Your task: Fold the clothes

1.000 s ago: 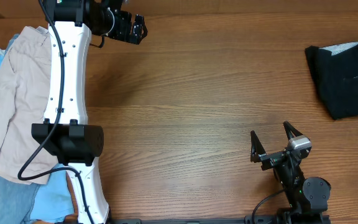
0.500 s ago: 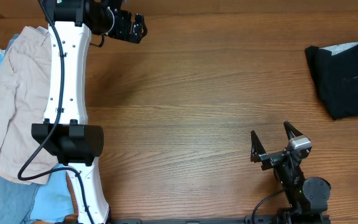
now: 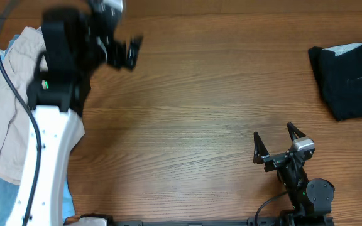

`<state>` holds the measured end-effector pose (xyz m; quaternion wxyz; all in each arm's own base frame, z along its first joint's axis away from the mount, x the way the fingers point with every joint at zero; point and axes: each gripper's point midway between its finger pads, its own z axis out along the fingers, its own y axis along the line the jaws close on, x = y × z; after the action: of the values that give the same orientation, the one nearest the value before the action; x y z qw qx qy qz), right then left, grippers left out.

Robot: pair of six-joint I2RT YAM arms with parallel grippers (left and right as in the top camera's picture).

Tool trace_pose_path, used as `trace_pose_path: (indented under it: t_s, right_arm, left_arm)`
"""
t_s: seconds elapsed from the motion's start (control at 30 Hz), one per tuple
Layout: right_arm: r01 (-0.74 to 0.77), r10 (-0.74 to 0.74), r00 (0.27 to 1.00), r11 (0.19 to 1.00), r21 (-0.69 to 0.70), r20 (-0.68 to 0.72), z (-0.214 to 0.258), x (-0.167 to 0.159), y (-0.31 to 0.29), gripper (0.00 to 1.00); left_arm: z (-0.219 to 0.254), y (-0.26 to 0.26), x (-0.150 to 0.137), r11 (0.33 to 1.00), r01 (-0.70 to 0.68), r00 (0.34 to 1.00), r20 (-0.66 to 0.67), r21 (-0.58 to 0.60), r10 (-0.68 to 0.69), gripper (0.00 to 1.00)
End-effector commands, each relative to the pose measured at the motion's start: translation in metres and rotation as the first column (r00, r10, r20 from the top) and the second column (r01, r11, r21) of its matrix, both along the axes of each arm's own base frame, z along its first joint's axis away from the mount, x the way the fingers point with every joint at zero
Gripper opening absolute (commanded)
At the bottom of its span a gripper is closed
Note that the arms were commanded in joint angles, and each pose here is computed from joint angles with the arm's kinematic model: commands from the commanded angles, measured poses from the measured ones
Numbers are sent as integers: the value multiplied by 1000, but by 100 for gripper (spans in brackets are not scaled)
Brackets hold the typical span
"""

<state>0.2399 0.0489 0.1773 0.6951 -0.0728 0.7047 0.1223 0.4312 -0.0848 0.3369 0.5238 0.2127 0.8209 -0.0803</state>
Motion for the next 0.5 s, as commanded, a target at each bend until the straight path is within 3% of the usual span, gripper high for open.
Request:
trace_pose_path:
  t_s: [0.0,0.27,0.47]
  right_arm:
    - [13,-13,1000,1000,4,3,-2,1,-3,100]
    - [13,-13,1000,1000,4,3,-2,1,-3,100]
    - [13,-13,1000,1000,4,3,-2,1,-3,100]
  left_arm:
    - [-33,11,-46,999,-20,1000,19,29,19,100]
    - [-116,28,-153,997,-79,964,256,8,74,100]
    - [-133,42,-175,986,-155,915,368,-63,167,100]
